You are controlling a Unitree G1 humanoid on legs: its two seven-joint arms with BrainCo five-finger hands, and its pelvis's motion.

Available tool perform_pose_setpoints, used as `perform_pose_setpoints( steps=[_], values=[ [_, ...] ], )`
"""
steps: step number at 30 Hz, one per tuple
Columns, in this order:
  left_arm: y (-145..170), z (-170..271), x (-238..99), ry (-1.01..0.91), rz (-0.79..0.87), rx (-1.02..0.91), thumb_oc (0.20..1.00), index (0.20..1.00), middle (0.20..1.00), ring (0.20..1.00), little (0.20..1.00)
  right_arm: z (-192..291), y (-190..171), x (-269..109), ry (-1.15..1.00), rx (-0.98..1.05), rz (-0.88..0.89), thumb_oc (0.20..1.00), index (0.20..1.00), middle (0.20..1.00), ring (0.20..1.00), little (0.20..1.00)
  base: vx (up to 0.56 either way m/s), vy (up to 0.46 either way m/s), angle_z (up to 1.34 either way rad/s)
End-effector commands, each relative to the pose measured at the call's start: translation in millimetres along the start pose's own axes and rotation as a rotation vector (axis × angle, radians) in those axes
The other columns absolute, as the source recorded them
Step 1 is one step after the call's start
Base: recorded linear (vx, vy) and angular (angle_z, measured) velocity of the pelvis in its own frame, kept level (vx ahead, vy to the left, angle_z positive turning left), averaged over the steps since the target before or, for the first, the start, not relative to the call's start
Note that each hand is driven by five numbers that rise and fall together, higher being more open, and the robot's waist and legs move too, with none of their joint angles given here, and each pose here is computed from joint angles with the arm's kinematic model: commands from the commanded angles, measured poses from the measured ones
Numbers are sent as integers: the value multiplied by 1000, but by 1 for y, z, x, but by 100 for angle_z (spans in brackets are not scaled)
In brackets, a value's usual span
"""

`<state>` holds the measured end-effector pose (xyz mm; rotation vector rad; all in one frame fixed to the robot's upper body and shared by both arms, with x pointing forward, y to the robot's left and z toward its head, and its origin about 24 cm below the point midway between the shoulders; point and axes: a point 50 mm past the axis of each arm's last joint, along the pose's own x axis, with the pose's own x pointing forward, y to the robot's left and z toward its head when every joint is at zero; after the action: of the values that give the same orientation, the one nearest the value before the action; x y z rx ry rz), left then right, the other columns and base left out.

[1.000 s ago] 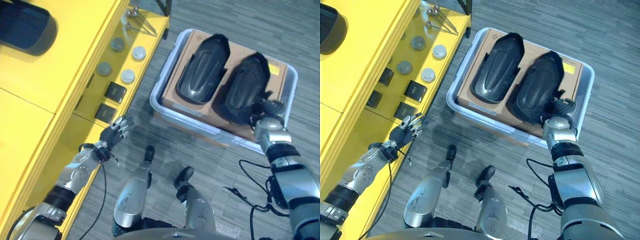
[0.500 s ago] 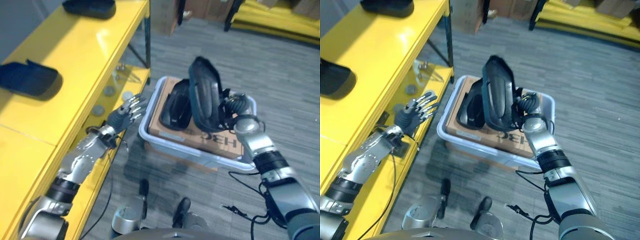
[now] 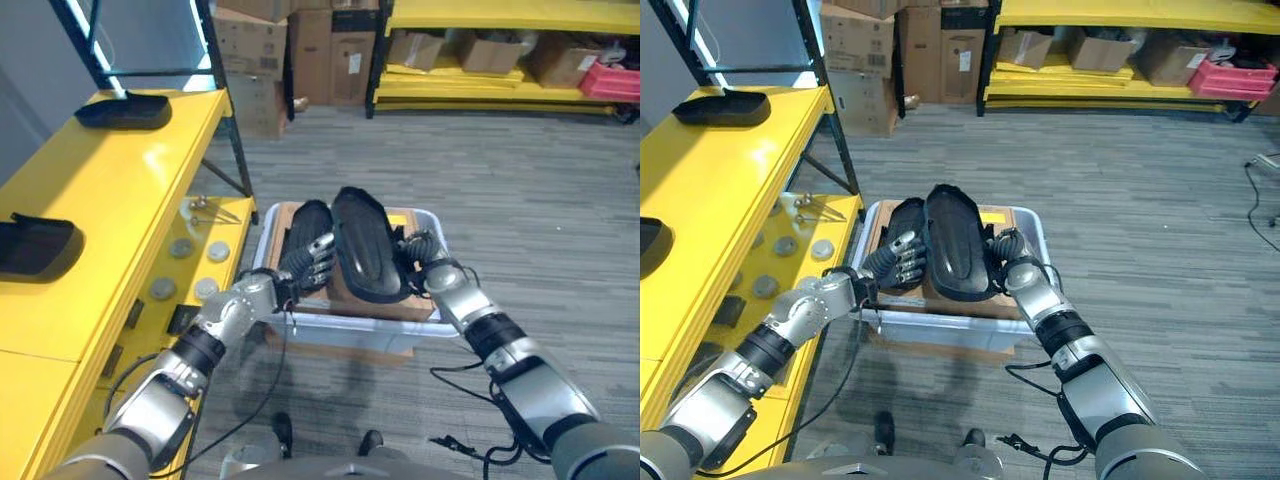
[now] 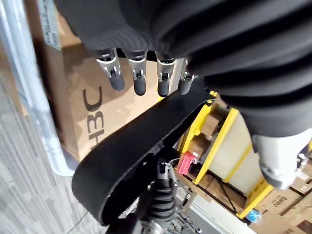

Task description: Move parts from the plastic box to the shelf.

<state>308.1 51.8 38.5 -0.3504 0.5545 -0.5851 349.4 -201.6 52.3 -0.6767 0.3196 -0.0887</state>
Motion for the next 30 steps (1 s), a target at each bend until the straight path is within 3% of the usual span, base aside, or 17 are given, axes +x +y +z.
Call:
perform_pose_setpoints(
  steps=[1,7,16,30],
  values=[
    [-33,6,16,-13,-91,45,1000,1000,1000,1000,1000,66,3,3,-227,6,18,200,200,200,200,200,0,0,0],
    [-55,-2,27,18,-71,62,1000,1000,1000,1000,1000,69,26,1,-233,-16,90,200,200,200,200,200,0,0,0],
    [-55,-7,33,4,-8,134,1000,1000,1000,1000,1000,79,37,-2,-257,-17,94,200,200,200,200,200,4,-4,-2],
    [-8,37,9,-142,138,141,1000,1000,1000,1000,1000,63,-16,5,-202,27,-29,200,200,200,200,200,0,0,0]
  ],
)
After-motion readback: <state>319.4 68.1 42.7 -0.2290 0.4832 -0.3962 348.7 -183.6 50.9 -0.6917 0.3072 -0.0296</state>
